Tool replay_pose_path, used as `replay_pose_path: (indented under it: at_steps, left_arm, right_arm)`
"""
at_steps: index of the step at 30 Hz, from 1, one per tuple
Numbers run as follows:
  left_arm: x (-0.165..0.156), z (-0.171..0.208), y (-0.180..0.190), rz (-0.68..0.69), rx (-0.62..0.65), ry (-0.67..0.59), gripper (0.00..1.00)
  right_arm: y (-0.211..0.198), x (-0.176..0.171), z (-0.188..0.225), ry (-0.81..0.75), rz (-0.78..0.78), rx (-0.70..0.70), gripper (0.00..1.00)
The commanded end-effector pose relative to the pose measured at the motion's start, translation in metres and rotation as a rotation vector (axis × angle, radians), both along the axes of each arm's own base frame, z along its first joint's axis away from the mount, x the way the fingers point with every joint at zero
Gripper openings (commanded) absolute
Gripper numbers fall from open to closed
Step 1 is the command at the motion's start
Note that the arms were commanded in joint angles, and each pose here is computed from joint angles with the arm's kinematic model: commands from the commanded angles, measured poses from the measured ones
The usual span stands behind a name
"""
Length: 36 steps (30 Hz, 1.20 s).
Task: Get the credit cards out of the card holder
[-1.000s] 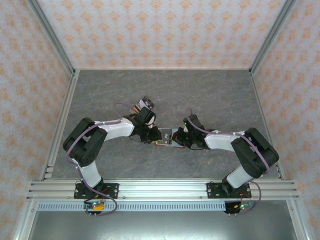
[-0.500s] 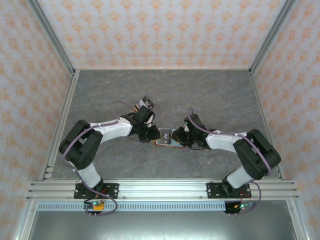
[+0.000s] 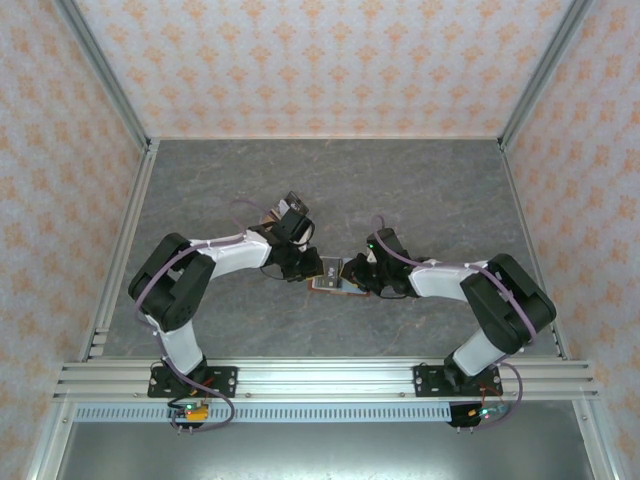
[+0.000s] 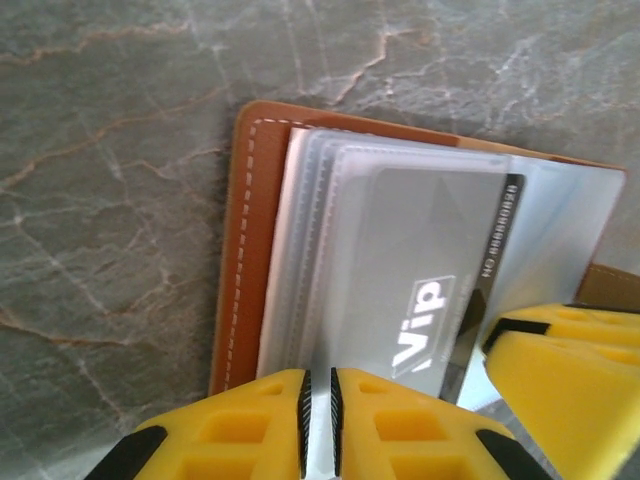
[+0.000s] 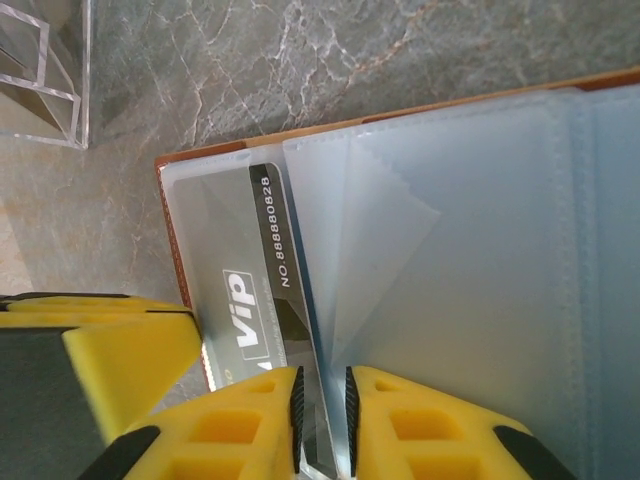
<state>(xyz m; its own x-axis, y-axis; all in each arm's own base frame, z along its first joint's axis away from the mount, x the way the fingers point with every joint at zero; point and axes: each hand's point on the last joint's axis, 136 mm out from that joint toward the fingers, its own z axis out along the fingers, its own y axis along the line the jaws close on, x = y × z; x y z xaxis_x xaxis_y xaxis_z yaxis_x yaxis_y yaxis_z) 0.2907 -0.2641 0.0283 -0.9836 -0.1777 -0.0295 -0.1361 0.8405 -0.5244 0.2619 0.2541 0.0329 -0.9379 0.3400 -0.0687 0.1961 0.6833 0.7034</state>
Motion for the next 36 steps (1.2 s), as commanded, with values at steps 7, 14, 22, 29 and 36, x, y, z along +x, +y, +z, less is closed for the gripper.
replay_pose_path:
  at_steps: [7, 14, 22, 29, 36]
  left_arm:
    - [-0.005, -0.018, 0.013, 0.001, 0.081, 0.013, 0.15]
    - [-0.008, -0.022, 0.017, 0.004, 0.097, 0.021, 0.14]
    - [-0.01, -0.023, 0.018, 0.005, 0.098, 0.024, 0.14]
    - [-0.011, -0.023, 0.018, 0.006, 0.097, 0.026, 0.14]
    - [-0.011, -0.022, 0.017, 0.003, 0.09, 0.028, 0.14]
  right_arm:
    - [0.006, 0.017, 0.022, -0.085, -0.011, 0.034, 0.22]
    - [0.012, 0.02, 0.031, -0.117, -0.002, 0.079, 0.23]
    - [0.007, 0.027, 0.028, -0.126, -0.022, 0.027, 0.22]
    - [0.005, 0.026, 0.011, -0.076, -0.028, -0.007, 0.24]
    - [0.01, 0.024, 0.003, -0.054, -0.002, -0.003, 0.22]
